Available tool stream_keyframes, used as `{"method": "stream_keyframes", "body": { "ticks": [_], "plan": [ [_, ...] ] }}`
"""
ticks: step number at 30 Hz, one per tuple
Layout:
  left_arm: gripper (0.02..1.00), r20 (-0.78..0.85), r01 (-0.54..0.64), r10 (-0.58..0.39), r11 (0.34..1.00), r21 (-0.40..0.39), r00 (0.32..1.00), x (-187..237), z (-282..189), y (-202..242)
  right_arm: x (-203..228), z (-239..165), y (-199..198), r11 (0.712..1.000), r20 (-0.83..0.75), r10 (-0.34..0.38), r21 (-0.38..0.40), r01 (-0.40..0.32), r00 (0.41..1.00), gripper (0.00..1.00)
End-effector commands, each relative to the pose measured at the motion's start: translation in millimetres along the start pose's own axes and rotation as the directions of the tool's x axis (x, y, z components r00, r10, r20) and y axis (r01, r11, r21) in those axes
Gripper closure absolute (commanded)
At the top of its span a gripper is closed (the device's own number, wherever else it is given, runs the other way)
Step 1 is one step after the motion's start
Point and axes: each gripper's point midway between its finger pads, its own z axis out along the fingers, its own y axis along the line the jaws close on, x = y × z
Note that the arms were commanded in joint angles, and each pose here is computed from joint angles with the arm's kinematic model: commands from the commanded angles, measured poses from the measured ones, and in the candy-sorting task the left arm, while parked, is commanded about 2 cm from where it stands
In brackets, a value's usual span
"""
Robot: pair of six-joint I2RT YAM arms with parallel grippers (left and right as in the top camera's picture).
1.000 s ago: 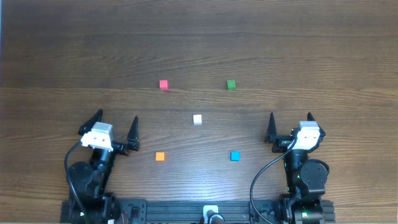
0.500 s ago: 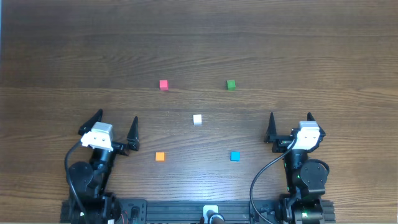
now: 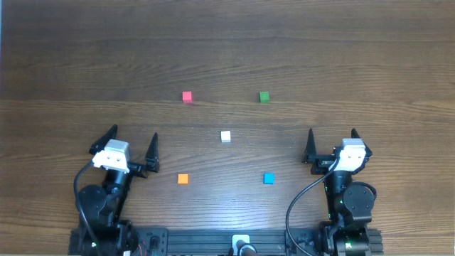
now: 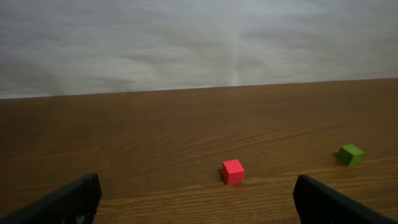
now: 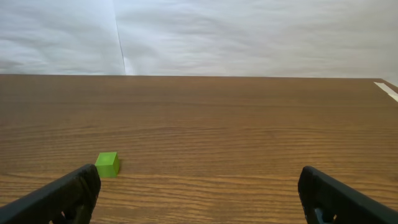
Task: Stack Cubes
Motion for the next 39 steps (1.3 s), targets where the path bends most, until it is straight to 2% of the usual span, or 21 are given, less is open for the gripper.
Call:
{"method": "stream_keyframes", "body": {
  "ticks": [1,10,13,16,19,23,26,32,37,39],
  "plan": [
    [0.018,0.002,-0.015,0.015,1.000,0.014,1.000,1.1,0.1,-2.7,1.4,0.0,1.2,1.000,0.004,-0.004,-0.010,0.004,1.000,0.007],
    [0.018,0.009,-0.004,0.004,1.000,0.008,1.000,-1.1,1.6,-1.4,1.4,0.0,1.2,1.000,0.004,-0.004,-0.010,0.004,1.000,0.007],
    [0.018,-0.019,0.086,-0.085,0.996,0.006,0.996,-9.3,7.9,-0.3,1.4,0.0,1.2,1.000,0.004,-0.004,-0.010,0.004,1.000,0.007],
    [0.020,-0.104,0.178,-0.176,0.984,0.013,0.979,-28.6,23.0,-2.0,1.4,0.0,1.2,1.000,0.004,-0.004,-0.010,0.004,1.000,0.007],
    [0.023,-0.181,0.205,-0.194,0.978,0.046,0.964,-50.0,40.4,-9.6,1.4,0.0,1.2,1.000,0.004,-0.004,-0.010,0.004,1.000,0.009],
    [0.020,-0.332,0.251,-0.222,0.967,0.046,0.917,-65.5,71.1,-17.4,1.4,0.0,1.2,1.000,0.004,-0.004,-0.010,0.004,1.000,0.012],
    [0.025,-0.462,0.287,-0.241,0.958,0.029,0.853,-69.7,96.5,-25.1,1.4,0.0,1.2,1.000,0.004,-0.004,-0.010,0.004,1.000,0.009],
    [0.020,-0.675,0.304,-0.219,0.953,0.009,0.704,-59.6,145.9,-46.8,1.4,0.0,1.2,1.000,0.004,-0.004,-0.010,0.004,1.000,0.007],
    [0.020,-0.810,0.273,-0.202,0.961,-0.054,0.550,-19.4,176.4,-63.7,1.4,0.0,1.2,1.000,0.004,-0.004,-0.010,0.004,1.000,0.009],
    [0.020,-0.877,0.221,-0.193,0.970,-0.103,0.441,26.3,190.2,-77.4,1.4,0.0,1.2,1.000,0.004,-0.004,-0.010,0.004,1.000,0.007]
  ]
}}
